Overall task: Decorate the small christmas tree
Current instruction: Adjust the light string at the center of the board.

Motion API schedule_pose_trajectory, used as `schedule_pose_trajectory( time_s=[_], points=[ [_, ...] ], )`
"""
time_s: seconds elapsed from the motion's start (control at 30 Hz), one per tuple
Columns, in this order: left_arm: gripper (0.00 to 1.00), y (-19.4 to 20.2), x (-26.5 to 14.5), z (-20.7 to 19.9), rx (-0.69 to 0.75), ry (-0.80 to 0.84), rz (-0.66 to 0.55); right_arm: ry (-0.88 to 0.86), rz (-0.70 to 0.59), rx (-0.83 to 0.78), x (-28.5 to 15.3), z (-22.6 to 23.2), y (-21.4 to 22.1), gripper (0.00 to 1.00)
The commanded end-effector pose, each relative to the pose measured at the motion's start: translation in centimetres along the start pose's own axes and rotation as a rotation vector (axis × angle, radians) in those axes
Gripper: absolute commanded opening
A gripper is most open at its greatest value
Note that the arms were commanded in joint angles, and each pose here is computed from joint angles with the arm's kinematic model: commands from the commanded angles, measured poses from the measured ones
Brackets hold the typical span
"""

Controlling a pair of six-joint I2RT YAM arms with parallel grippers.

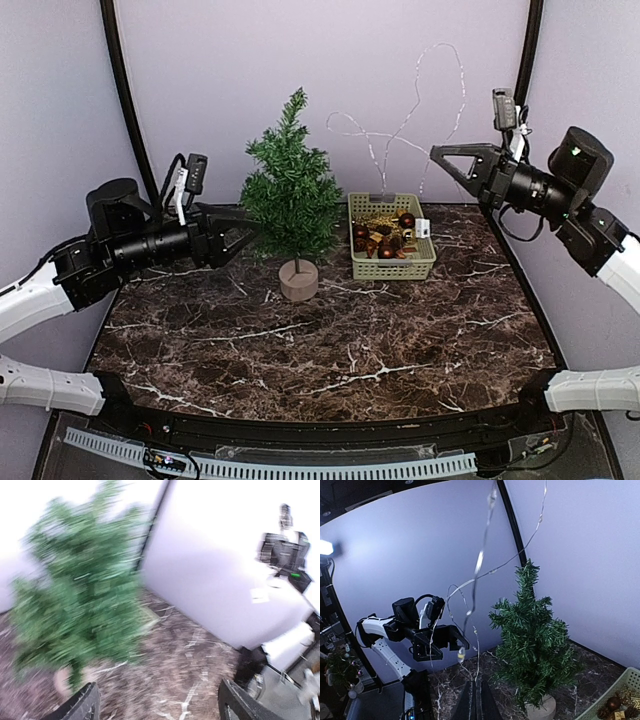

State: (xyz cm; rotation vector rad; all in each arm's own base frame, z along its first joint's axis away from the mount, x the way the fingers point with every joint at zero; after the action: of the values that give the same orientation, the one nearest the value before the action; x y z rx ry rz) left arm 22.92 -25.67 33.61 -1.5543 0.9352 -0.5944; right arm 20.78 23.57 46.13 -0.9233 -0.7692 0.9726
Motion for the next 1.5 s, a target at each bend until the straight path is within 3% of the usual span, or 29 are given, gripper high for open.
schedule_pose_trajectory(
  time_s=[0.0, 0.27, 0.43, 0.67, 0.87, 1.03, 1.13, 1.2, 1.47],
  points=[
    [0.84, -1.7, 2.1, -6.7, 0.2, 0.22, -0.023, -0.126, -0.042, 0.012, 1.2, 2.5, -0.1, 0.0],
    [0.84, -2.5, 5.8, -15.9, 0.269, 0.428, -0.173, -0.162, -0.134, 0.049, 3.9, 3.8, -0.7, 0.0],
    [0.87, -3.2, 8.0, -14.7, 0.24, 0.283, -0.244, -0.215, -0.174, 0.081, 4.7, 4.4, -0.7, 0.0],
    [0.94, -4.7, 9.8, -14.1, 0.262, 0.209, -0.311, -0.271, -0.157, 0.111, 6.0, 5.1, 0.1, 0.0],
    [0.97, -6.2, 10.4, -11.3, 0.26, 0.041, -0.352, -0.295, -0.137, 0.126, 6.7, 5.4, 0.8, 0.0],
    [0.97, -6.9, 10.3, -12.3, 0.312, 0.105, -0.388, -0.299, -0.111, 0.142, 7.4, 5.2, 1.5, 0.0],
    [0.91, -7.1, 9.9, -13.9, 0.334, 0.202, -0.416, -0.297, -0.097, 0.153, 7.8, 5.0, 2.0, 0.0],
    [0.79, -7.2, 9.7, -14.4, 0.341, 0.236, -0.428, -0.292, -0.09, 0.158, 8.0, 4.9, 2.2, 0.0],
    [0.48, -6.9, 10.6, -13.6, 0.325, 0.22, -0.408, -0.289, -0.077, 0.159, 8.0, 5.0, 2.5, 0.0]
  ],
)
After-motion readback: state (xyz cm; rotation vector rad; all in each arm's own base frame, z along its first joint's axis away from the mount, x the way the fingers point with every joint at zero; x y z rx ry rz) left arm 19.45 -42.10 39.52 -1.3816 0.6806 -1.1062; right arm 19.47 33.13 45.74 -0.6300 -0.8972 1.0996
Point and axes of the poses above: each gripper's point midway between its finger pads, its own x axis out along the fingers, its own z axis along the line the jaws close on, y = z × x, the point moved 1 cm from there along -x, back along the fingers, and after that the axes turned 10 degrees about x, right-handed, at the moved point
